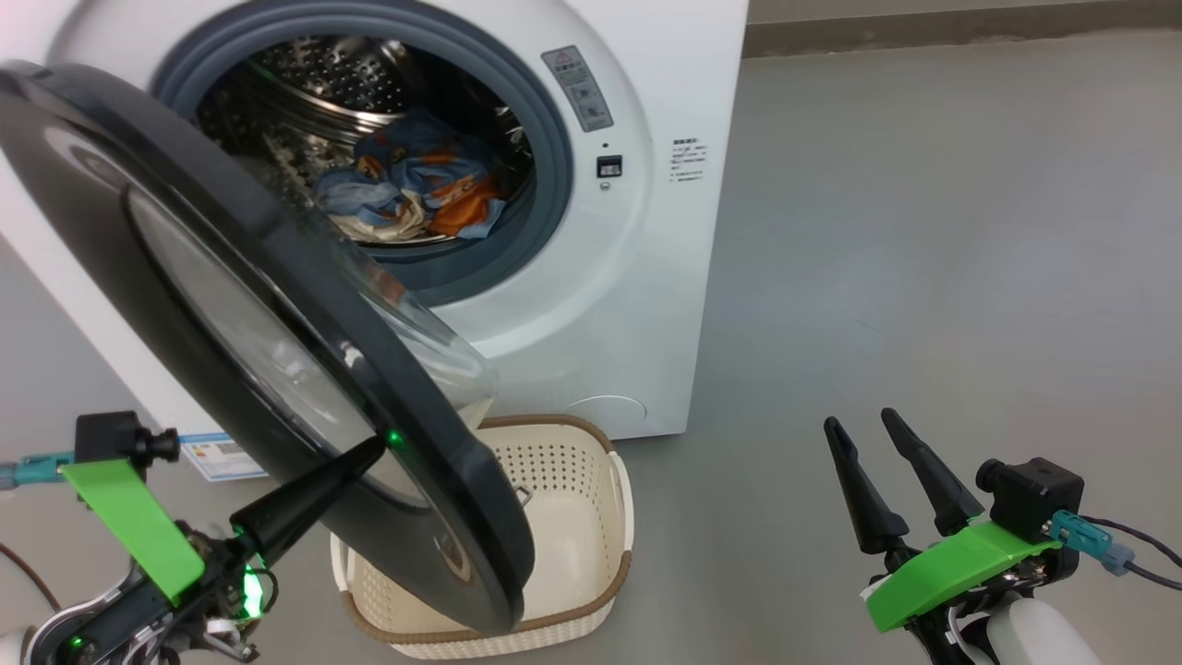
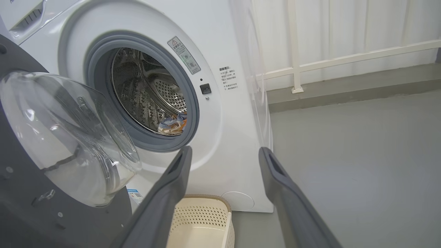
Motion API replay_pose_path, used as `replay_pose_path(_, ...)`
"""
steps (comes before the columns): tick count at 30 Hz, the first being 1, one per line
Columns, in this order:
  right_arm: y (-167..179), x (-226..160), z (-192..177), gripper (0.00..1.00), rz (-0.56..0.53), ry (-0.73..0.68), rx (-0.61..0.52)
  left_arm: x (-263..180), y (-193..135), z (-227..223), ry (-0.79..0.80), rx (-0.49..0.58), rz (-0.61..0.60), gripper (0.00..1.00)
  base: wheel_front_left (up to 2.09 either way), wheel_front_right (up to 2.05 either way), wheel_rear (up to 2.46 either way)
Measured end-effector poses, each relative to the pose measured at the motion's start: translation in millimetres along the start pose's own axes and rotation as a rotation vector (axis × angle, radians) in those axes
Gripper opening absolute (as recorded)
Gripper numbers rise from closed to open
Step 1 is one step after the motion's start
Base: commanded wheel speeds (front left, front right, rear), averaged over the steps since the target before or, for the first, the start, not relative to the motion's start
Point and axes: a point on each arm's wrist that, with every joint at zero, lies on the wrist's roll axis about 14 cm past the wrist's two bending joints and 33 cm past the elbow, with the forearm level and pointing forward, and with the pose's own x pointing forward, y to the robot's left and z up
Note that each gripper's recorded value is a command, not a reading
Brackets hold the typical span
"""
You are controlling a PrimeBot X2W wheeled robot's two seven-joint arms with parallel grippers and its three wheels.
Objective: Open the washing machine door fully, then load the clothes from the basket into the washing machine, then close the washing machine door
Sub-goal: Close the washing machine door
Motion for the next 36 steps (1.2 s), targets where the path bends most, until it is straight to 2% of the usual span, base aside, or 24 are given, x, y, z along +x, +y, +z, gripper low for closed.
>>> replay_pose_path(9,-5,-1,5,1.0,-0.017,-0.014,0.001,3,-3,3,-0.017,0.022,-0.005,0.0,0.0,0.0,0.0)
replay_pose_path(21,5,6,3,1.0,0.013,-0.011,0.005,-15,-1,27,-0.138,0.144,0.081,0.0,0.0,0.0,0.0)
replay_pose_path(22,5,6,3,1.0,0.013,-0.011,0.005,-17,-1,31,-0.154,0.155,0.09,0.04,0.0,0.0,0.0)
replay_pose_path(24,5,6,3,1.0,0.014,-0.011,0.004,-21,-3,38,-0.191,0.178,0.097,0.48,0.0,0.0,0.0)
replay_pose_path(25,5,7,3,1.0,0.015,-0.01,0.004,-22,-4,41,-0.208,0.187,0.098,0.88,0.0,0.0,0.0)
replay_pose_path(26,5,7,3,1.0,0.015,-0.01,0.004,-23,-4,43,-0.222,0.2,0.104,1.0,0.0,0.0,0.0)
replay_pose_path(30,4,7,1,1.0,0.012,-0.006,0.006,-31,-1,62,-0.327,0.318,0.188,1.0,0.0,0.0,0.0)
replay_pose_path(32,3,7,1,1.0,0.01,-0.005,0.006,-36,6,70,-0.373,0.418,0.264,1.0,0.0,0.0,0.0)
replay_pose_path(36,2,7,0,1.0,0.005,-0.002,0.007,-40,19,67,-0.432,0.543,0.344,1.0,0.0,0.0,0.0)
